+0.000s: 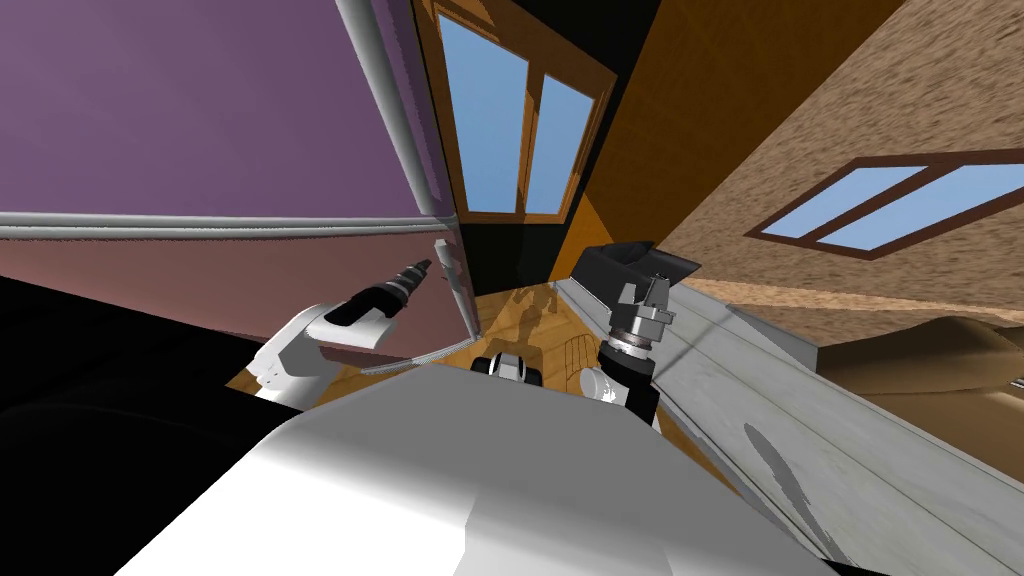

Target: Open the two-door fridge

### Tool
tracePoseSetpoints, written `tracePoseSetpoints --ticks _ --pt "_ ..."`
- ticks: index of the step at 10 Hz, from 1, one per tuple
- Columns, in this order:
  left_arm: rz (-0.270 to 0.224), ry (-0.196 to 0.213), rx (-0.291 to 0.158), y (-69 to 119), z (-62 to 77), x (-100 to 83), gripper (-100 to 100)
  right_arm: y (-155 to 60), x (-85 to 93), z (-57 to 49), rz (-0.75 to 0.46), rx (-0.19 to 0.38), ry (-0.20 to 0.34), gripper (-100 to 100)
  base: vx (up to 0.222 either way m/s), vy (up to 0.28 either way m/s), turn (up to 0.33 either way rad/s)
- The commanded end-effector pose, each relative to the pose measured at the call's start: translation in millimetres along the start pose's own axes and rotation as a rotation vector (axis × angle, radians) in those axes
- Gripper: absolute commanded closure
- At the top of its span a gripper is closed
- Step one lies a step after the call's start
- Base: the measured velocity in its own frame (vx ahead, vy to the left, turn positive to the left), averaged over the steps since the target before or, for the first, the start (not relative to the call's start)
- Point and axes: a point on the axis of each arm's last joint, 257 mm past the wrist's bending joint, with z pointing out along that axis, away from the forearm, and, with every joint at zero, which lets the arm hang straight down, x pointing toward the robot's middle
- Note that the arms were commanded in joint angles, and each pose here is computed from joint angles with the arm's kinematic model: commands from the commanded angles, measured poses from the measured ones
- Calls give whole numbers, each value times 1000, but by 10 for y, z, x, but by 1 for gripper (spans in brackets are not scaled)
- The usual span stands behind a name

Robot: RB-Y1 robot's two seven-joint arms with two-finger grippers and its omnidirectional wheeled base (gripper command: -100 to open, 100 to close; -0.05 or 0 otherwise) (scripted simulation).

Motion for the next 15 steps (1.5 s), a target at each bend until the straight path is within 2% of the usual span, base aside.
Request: tracePoseSetpoints --ticks 1,6,8,9,10,11,12,15 --pt "13 -34 -11 -51 -34 -194 -100 0 0 0 0 0 0 0 236 -102 126" --pt "33 -59 69 -480 -206 -303 -100 0 0 1 0 0 0 0 77 -28 13" --pt "33 -59 69 -480 -206 -303 -100 0 0 1 0 0 0 0 6 0 3" --pt "30 -49 35 -356 -226 -265 -100 0 1 1 0 0 0 0 -23 7 57" --pt "13 -53 12 -239 -169 -279 -100 0 0 1 0 0 0 0 15 59 72" --pt "20 -46 2 -209 -196 -257 -100 0 0 1 0 0 0 0 -7 38 71" --pt "18 -43 -13 -149 -194 -244 100 0 0 1 0 0 0 0 -19 12 9" --pt "26 21 52 -375 -215 -12 100 1 1 3 0 -1 0 0 -265 96 -84"
